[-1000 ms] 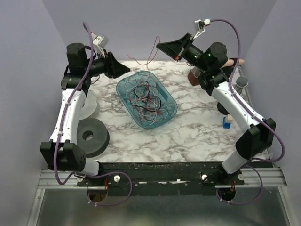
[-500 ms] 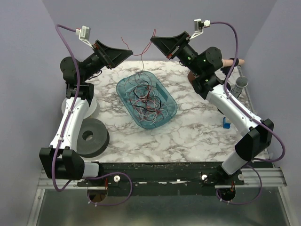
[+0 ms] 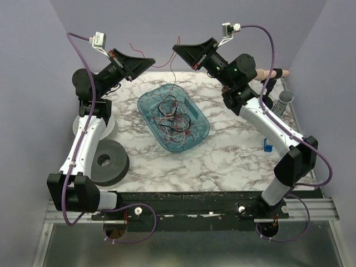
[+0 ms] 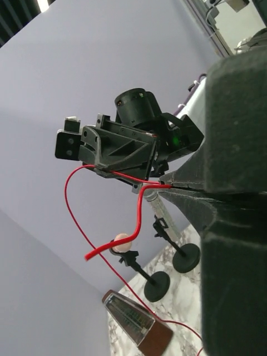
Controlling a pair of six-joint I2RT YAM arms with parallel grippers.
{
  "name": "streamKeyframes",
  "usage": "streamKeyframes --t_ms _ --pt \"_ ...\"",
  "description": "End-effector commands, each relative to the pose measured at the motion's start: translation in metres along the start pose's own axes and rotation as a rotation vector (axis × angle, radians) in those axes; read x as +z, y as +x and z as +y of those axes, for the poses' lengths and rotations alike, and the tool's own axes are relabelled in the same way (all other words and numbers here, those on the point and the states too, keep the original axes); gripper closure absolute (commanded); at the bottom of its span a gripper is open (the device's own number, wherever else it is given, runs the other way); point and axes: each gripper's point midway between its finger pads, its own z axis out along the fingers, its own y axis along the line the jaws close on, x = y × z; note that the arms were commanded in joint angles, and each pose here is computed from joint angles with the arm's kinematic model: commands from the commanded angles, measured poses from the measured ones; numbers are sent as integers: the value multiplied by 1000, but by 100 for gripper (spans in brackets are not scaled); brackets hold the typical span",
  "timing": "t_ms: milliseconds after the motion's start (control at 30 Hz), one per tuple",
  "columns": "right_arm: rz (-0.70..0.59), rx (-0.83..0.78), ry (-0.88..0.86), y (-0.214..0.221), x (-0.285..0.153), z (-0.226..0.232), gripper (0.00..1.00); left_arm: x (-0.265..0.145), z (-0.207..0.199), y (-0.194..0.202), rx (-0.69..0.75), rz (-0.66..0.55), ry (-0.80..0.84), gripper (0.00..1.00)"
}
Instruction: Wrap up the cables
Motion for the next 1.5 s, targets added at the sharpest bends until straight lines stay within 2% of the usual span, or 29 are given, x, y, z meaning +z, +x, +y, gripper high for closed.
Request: streamKeyframes --t_ms 0,33,67,167,267,367,467,600,767,933,1000,1100,1133,1200,1300,1400,1467 --pt "119 -8 -24 27 4 -6 99 -4 6 -17 7 -52 -44 100" --pt "186 -57 -9 40 4 -17 93 -8 9 -27 42 -76 -67 100" --pt "261 -90 29 55 3 -30 80 -14 8 -43 118 -112 -80 100" --pt "432 -186 102 89 -8 -56 54 -36 -16 -111 501 -244 -124 100" --pt "537 -239 93 111 -22 -60 35 -72 -45 -196 770 -406 -295 100" --pt "566 -285 96 117 -35 -61 31 -103 -99 -251 1064 -524 -478 100" --pt "569 -341 83 115 -42 -56 30 -130 -154 -273 1352 -609 -711 100" --pt "595 -380 46 122 -51 -46 30 -170 -223 -268 1696 -713 -965 100" --pt "668 -438 -23 148 -56 -21 30 -208 -282 -237 1944 -822 -1159 100" --pt "759 -371 -49 190 -60 2 29 -228 -326 -204 2050 -891 -1249 100" --pt "800 -332 -79 214 -63 16 29 -236 -319 -197 2010 -852 -1304 100" --pt "893 -239 -109 266 -77 31 28 -232 -280 -179 1937 -696 -1253 100" --pt "924 -166 -103 283 -84 34 27 -227 -256 -174 1898 -618 -1218 100" --pt "944 -50 -60 306 -96 36 26 -227 -221 -166 1790 -554 -1189 100" --pt "843 -7 41 309 -106 30 25 -232 -161 -170 1652 -458 -1218 100" --pt "726 -19 176 292 -121 13 24 -237 -116 -182 1611 -427 -1239 100" --pt "710 -47 271 293 -134 -3 24 -238 -95 -193 1601 -428 -1247 100"
